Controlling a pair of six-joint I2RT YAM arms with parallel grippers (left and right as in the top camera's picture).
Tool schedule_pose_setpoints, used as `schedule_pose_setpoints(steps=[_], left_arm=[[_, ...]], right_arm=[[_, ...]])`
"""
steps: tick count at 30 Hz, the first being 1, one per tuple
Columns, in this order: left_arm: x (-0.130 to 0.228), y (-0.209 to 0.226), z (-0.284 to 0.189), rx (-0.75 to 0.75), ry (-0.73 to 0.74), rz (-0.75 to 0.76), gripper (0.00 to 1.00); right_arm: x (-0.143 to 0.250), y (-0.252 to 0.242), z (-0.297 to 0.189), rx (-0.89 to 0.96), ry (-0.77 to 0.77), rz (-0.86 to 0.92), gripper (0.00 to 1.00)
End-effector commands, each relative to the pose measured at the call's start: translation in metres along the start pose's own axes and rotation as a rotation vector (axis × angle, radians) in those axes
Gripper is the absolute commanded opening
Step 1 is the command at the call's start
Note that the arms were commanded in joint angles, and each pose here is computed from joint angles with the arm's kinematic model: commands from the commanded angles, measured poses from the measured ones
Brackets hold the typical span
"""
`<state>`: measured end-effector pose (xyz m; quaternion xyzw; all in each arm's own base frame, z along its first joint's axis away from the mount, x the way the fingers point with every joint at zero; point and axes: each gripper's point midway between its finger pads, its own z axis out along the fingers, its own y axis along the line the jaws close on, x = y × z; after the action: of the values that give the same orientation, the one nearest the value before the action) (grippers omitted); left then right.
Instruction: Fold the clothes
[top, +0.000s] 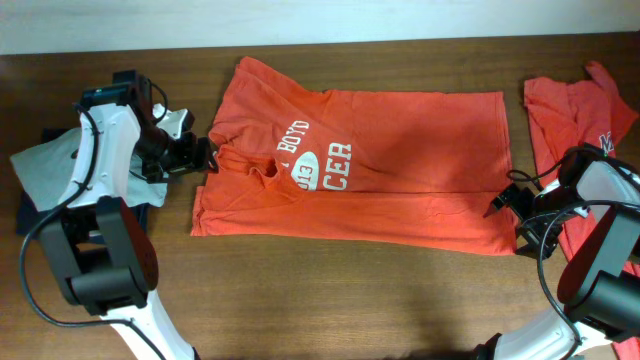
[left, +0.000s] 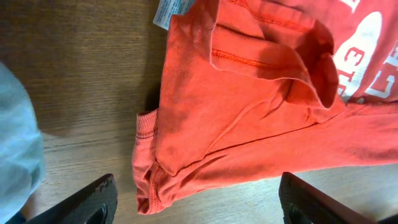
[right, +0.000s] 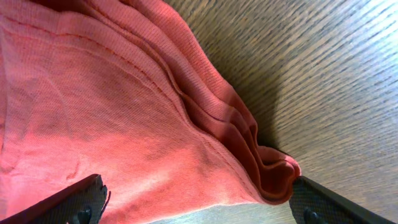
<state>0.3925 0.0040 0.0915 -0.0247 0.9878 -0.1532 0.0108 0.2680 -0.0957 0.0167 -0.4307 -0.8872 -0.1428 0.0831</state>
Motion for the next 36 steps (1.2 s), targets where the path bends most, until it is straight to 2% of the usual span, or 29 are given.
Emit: schedule_pose_setpoints(steps=[1,9,13,15,17,19,20,22,26,29,31,36], left_arm=[[-0.006,-0.014,-0.037,0.009,-0.106,0.011,0.83],[0.004,-0.022,-0.045,0.014,-0.095,0.014,0.84],[0.001,-0.040,-0.039,0.000,-0.097,0.086,0.83],[-0.006,-0.047,-0.036,-0.030,-0.119,0.128,0.83],[-0.012,-0.043,-0.034,-0.129,-0.136,0.161,0.84],[-0.017,-0.034,-0.034,-0.248,-0.149,0.184,0.87],[-0.026,-0.030,-0.034,-0.313,-0.172,0.212,0.94],[-0.036,-0.029,-0.034,-0.335,-0.202,0.249,0.94],[-0.047,-0.023,-0.026,-0.338,-0.218,0.246,0.93],[-0.049,-0.018,-0.005,-0.330,-0.165,0.300,0.89],[-0.050,-0.019,0.006,-0.321,-0.146,0.314,0.80],[-0.053,-0.027,0.041,-0.281,-0.093,0.384,0.76]], right_arm=[[-0.003,0.003,-0.003,-0.011,-0.002,0.005,0.99],[-0.003,0.003,-0.003,-0.011,-0.002,0.007,0.99],[-0.003,0.007,-0.003,-0.032,0.000,0.005,0.99],[-0.002,0.010,-0.003,-0.050,0.010,0.005,0.99],[0.000,0.013,-0.003,-0.074,0.019,0.002,0.99],[0.004,0.027,-0.006,-0.152,0.037,-0.066,0.88],[0.008,0.038,-0.011,-0.217,0.041,-0.120,0.80],[0.013,0.046,-0.022,-0.260,0.028,-0.156,0.79],[0.023,0.055,-0.059,-0.300,-0.077,-0.233,0.79],[0.052,0.074,-0.110,-0.407,-0.206,-0.372,0.81],[0.072,0.080,-0.135,-0.444,-0.280,-0.450,0.85],[0.131,0.087,-0.188,-0.499,-0.489,-0.615,0.94]])
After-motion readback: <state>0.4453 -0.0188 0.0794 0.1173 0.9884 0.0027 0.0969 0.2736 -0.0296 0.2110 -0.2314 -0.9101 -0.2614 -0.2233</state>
